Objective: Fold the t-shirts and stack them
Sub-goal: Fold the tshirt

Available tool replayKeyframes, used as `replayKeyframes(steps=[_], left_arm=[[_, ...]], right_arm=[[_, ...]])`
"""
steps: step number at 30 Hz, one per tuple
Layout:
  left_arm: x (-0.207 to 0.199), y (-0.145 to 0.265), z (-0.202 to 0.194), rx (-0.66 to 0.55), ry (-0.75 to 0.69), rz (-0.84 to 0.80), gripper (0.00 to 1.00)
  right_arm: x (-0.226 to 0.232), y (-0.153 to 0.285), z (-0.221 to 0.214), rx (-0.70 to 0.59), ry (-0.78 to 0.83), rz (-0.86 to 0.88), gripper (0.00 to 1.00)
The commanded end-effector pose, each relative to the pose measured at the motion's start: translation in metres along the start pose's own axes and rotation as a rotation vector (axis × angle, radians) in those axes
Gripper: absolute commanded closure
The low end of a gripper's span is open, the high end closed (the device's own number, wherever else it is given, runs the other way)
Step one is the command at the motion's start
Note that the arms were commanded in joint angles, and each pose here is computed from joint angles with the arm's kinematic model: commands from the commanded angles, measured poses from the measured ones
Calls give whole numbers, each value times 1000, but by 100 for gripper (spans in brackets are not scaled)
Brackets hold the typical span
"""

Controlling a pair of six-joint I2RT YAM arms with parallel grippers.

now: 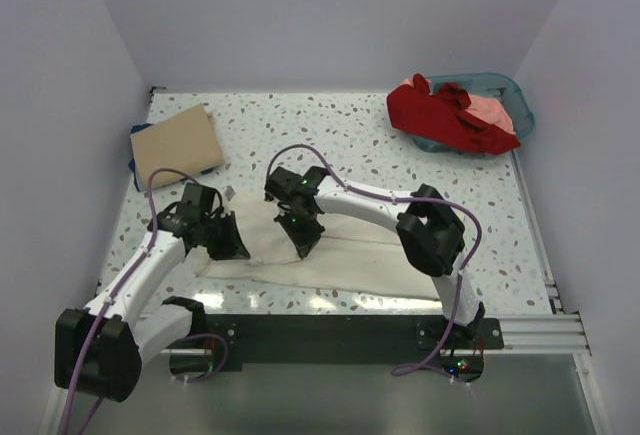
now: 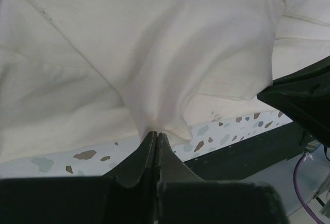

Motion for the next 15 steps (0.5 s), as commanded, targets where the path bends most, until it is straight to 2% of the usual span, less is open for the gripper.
replayKeyframes(steps=[1, 5, 7, 8, 11, 14, 15], left_arm=[[-2, 1, -11, 53, 20, -59, 100], [-2, -2, -18, 84, 23, -93, 98], [-3, -2, -22, 104, 29, -119, 88], [-4, 0, -22, 100, 26, -128, 74], [-9, 8, -18, 79, 20, -129, 54], [-14, 16, -5, 35, 11, -104, 48], [-17, 21, 3, 11, 3, -92, 47]], right_arm=[[-7, 5, -11, 55, 2, -17, 100], [-12, 3, -14, 71, -8, -32, 100], [-15, 2, -15, 78, -13, -37, 100], [-15, 0, -16, 85, -15, -40, 100], [-17, -3, -15, 88, -17, -48, 100], [-19, -3, -14, 85, -18, -63, 100], [-20, -2, -13, 83, -23, -66, 97]])
Point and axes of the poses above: each gripper's point midway between its finger pads, its own y axis back along the fingers, its own x axis along the line the jaws close on, z = x × y, the point moved 8 cm from there along y, back along the fingers, and after that the axes turned 3 degrees about -y, right-handed, at the moved point
